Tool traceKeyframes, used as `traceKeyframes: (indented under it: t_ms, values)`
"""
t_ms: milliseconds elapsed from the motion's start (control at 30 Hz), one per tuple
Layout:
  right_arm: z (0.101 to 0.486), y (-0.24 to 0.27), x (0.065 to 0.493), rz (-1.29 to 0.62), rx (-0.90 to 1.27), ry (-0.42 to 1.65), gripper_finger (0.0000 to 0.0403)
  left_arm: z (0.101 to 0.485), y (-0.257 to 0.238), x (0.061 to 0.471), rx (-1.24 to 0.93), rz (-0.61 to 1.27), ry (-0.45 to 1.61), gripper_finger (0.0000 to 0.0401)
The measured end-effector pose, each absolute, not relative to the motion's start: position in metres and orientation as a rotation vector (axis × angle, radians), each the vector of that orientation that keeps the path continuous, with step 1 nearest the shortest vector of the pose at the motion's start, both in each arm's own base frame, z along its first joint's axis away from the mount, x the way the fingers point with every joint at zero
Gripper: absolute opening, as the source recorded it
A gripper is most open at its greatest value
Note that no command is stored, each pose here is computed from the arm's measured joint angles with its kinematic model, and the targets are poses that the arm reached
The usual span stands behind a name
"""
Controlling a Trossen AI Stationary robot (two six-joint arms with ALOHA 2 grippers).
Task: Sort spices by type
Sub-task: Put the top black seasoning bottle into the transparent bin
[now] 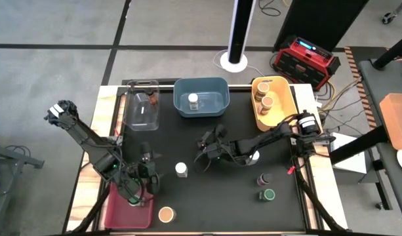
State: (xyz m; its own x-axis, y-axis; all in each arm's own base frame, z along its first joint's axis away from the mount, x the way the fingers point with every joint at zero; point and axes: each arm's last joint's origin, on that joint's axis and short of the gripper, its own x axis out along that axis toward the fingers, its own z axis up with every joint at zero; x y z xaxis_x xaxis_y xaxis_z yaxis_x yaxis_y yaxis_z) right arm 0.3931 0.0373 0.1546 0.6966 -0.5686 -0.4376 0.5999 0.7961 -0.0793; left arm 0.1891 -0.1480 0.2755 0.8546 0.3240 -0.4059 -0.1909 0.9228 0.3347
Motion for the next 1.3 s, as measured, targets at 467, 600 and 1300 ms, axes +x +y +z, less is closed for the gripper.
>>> traceKeyframes:
  t_ms: [467, 600, 1300]
  values:
    - [0.255, 0.051, 0.377, -0.398, 0.014, 0.276, 0.0193, 0.3, -0.137, 0.185, 0.204, 0.106, 0.464, 0.0228]
    - [0.263, 0.068, 0.376, -0.281, -0.069, 0.272, 0.0193, 0.297, -0.132, 0.192, 0.162, 0.125, 0.458, 0.0228]
    - [0.303, 0.108, 0.39, -0.172, -0.234, 0.147, 0.0193, 0.299, -0.122, 0.224, 0.195, 0.223, 0.362, 0.0293]
